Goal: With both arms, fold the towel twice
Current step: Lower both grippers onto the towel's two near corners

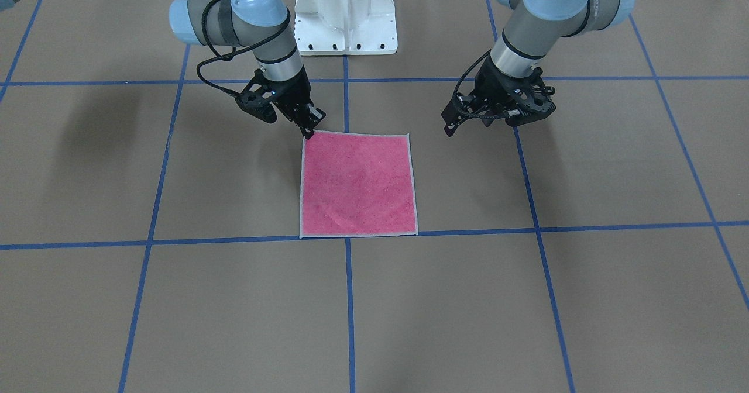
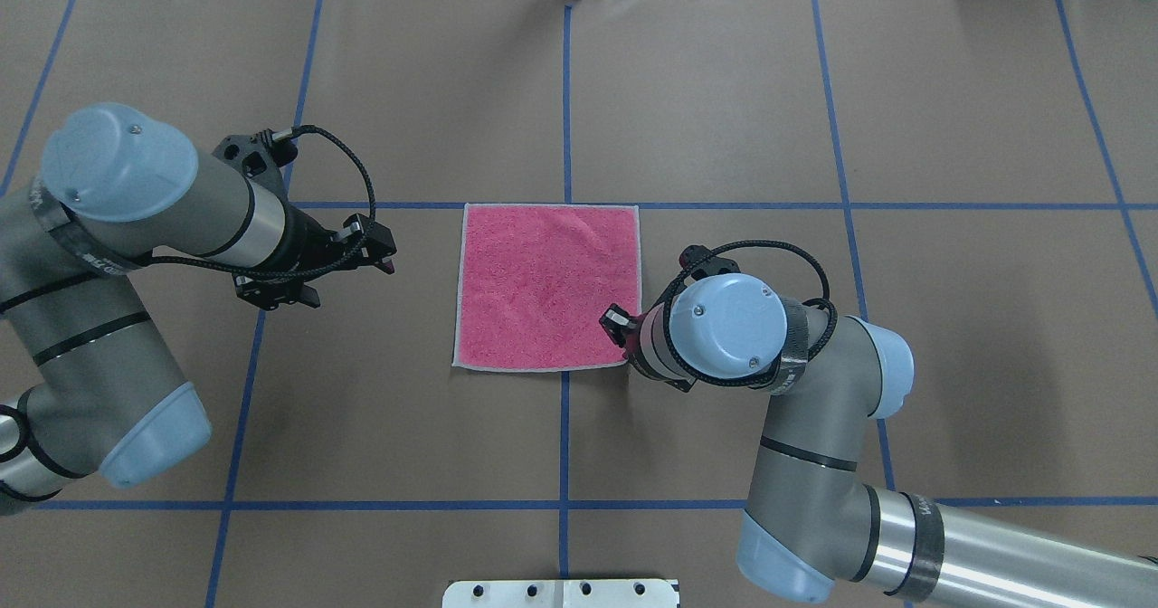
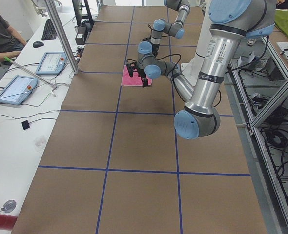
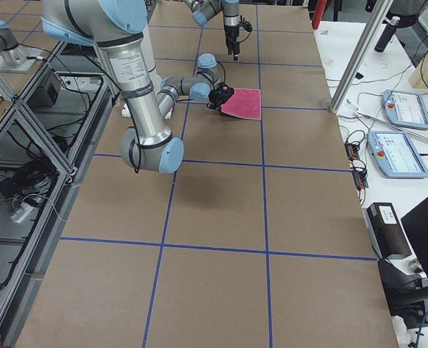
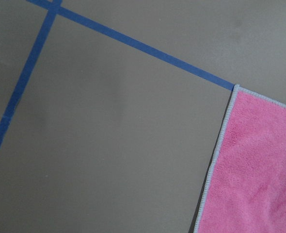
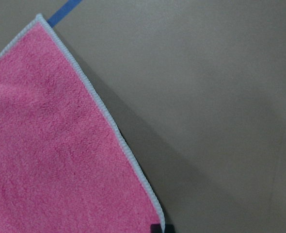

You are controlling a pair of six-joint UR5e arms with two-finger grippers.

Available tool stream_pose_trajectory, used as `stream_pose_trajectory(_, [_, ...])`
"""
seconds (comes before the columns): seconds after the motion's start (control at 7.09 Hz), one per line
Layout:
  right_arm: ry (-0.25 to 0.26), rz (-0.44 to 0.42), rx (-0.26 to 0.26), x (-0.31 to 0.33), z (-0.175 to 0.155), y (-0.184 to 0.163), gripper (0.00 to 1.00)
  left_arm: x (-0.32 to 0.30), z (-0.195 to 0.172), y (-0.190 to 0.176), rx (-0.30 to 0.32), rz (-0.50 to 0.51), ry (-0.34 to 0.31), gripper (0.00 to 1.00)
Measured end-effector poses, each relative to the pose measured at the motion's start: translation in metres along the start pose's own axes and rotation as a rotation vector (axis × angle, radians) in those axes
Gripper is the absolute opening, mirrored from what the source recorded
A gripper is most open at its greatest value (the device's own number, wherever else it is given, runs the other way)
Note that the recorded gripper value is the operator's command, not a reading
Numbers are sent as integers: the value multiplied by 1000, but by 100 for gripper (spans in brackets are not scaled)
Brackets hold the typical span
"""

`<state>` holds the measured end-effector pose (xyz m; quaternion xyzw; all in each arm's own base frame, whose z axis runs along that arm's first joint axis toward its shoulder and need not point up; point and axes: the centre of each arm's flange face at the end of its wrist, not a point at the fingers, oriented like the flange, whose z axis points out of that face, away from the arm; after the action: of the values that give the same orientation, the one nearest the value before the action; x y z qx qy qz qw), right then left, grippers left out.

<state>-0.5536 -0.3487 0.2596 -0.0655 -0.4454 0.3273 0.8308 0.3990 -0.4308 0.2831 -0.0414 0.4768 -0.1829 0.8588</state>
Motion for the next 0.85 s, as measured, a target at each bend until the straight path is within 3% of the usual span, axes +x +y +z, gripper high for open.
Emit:
stream_pose_trajectory(0.28, [11, 14, -7, 8, -4, 9, 0, 25, 17, 13, -13, -34, 2, 98])
stream_pose_trajectory(0.56, [21, 16, -7, 14, -2, 9, 0, 43, 42, 49, -5, -59, -1, 97])
stream_pose_trajectory(0.85, [22, 16, -11, 14, -3, 11, 0, 47, 69, 74, -4, -81, -3, 89])
